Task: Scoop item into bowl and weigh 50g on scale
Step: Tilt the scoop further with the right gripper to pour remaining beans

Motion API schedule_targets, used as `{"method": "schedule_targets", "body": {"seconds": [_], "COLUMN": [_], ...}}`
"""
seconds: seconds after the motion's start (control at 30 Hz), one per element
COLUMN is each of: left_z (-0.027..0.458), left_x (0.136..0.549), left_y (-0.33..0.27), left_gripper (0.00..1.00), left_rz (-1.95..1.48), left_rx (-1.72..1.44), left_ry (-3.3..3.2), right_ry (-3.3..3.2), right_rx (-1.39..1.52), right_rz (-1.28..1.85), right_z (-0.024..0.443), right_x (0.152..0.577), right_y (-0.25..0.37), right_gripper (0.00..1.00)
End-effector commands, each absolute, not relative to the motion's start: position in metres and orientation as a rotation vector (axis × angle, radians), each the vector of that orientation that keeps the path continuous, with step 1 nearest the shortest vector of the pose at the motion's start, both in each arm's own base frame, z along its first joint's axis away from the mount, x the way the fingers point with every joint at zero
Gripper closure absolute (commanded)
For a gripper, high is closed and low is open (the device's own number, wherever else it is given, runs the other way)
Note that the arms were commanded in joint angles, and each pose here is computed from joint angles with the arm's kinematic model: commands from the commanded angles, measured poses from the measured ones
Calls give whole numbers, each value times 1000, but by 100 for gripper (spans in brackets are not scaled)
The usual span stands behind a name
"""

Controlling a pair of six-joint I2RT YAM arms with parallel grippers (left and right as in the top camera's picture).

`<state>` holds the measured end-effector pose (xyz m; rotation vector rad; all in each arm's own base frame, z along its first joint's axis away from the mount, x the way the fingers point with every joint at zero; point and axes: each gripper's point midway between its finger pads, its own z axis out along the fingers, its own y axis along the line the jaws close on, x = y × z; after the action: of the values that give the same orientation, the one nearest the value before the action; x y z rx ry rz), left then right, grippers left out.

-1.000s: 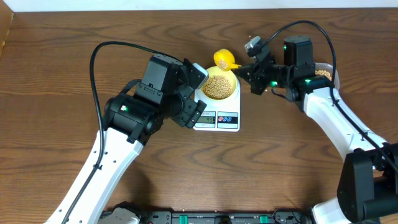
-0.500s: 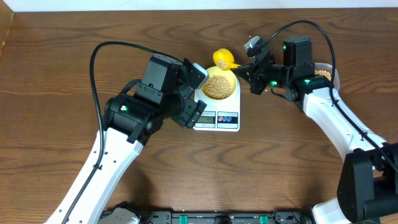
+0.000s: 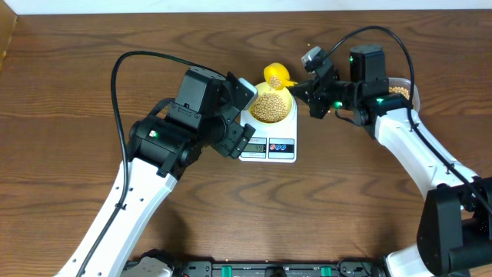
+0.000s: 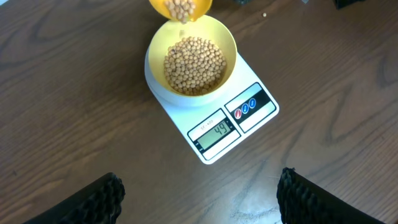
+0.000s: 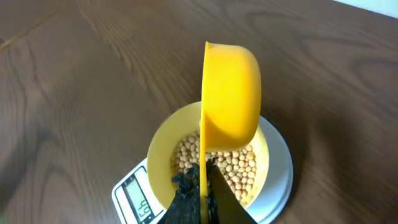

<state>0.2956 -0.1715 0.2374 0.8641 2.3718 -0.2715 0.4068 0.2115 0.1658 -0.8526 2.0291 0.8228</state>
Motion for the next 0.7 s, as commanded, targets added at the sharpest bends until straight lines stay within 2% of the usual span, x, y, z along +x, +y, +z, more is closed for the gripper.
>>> {"method": "schedule_targets", "body": {"seconds": [0.0, 0.67], "left_z": [240, 240], "left_x": [296, 296], "left_y": [-172, -172], "left_gripper": [19, 19], "left_rz": [-282, -282], "left_rx": [873, 873], "left_ry": [2362, 2362], "right_ry": [2027, 2020], "right_rx": [-865, -858], "right_rz": [836, 843], "right_z": [168, 170], "right_x": [403, 404], "right_y": [216, 216], "right_gripper": [99, 99]}}
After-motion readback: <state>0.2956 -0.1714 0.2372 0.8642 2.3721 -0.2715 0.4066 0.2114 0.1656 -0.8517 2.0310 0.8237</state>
